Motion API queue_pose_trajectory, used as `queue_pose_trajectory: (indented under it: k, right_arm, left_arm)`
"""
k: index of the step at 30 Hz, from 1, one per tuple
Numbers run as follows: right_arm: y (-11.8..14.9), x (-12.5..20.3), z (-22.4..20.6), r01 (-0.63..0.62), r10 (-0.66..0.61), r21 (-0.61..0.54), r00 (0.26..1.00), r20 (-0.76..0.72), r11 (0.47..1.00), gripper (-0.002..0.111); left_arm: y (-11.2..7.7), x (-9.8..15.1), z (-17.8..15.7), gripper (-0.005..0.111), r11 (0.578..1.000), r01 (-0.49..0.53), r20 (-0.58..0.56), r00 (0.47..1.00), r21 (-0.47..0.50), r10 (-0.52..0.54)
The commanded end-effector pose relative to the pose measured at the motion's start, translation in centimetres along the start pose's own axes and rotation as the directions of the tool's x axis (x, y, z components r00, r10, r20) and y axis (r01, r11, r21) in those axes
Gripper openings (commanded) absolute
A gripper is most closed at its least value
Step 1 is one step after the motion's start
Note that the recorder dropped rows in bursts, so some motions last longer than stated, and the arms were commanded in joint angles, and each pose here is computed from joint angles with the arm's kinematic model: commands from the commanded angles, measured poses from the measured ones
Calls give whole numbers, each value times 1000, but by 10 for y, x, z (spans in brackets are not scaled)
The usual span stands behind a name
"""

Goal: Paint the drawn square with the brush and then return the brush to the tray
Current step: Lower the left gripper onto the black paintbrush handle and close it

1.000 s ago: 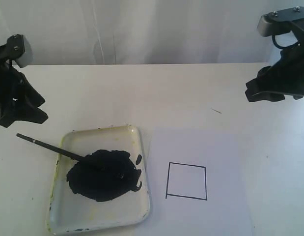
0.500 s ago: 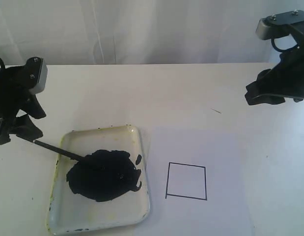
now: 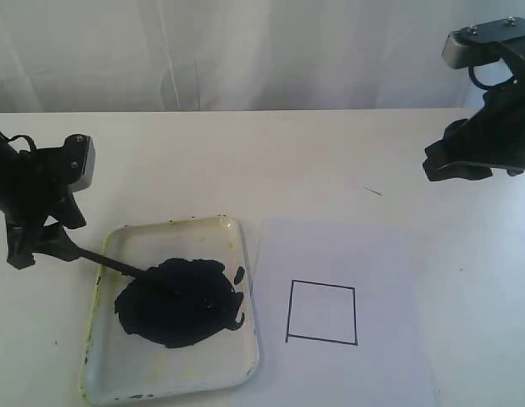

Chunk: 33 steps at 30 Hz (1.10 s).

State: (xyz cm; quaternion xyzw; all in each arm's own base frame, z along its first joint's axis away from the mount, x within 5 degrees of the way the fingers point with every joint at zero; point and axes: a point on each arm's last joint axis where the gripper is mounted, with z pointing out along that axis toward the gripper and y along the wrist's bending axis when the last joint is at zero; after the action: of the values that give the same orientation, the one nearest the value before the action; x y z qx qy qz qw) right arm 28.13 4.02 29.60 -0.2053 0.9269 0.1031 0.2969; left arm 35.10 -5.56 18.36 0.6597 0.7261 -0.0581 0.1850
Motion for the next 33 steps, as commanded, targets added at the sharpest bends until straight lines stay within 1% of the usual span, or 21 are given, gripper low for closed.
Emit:
queue_pose_trajectory:
  k: [1,8,13,19,22,24,29,31,32,33]
  right_arm:
    - [0,0,1,6,-6,-3,1000,3,1000,42]
    - [0,0,1,6,-6,-2,1000,5,1000,42]
    - [0,0,1,6,-6,1,1000,8,1000,42]
    - [0,0,1,6,-6,1,1000,8,1000,42]
    - [0,0,1,6,-6,1,1000,8,1000,42]
    - [0,0,1,6,-6,1,1000,8,1000,42]
    - [0,0,1,6,-6,2,1000,10,1000,42]
    - [0,0,1,6,-6,2,1000,10,1000,42]
    - [0,0,1,6,-6,2,1000,10,1000,42]
    - [0,0,1,6,-6,2,1000,10,1000,42]
  left_arm:
    - [3,-6,4,59,1000,26,53,998,-18,-25]
    - [3,-2,15,59,999,32,43,999,13,-33]
    - [0,-2,16,59,996,-73,52,996,44,71]
    - [-1,1,25,59,995,-68,48,997,67,64]
    - [-1,2,28,59,991,-116,48,992,68,113]
    - [0,3,29,59,989,-130,48,991,69,127]
    - [0,5,36,59,989,-126,45,991,75,123]
    - [0,6,37,55,989,-126,46,991,81,122]
    - [-1,5,37,48,988,-126,50,991,92,122]
    - [-2,5,36,46,987,-127,53,991,101,122]
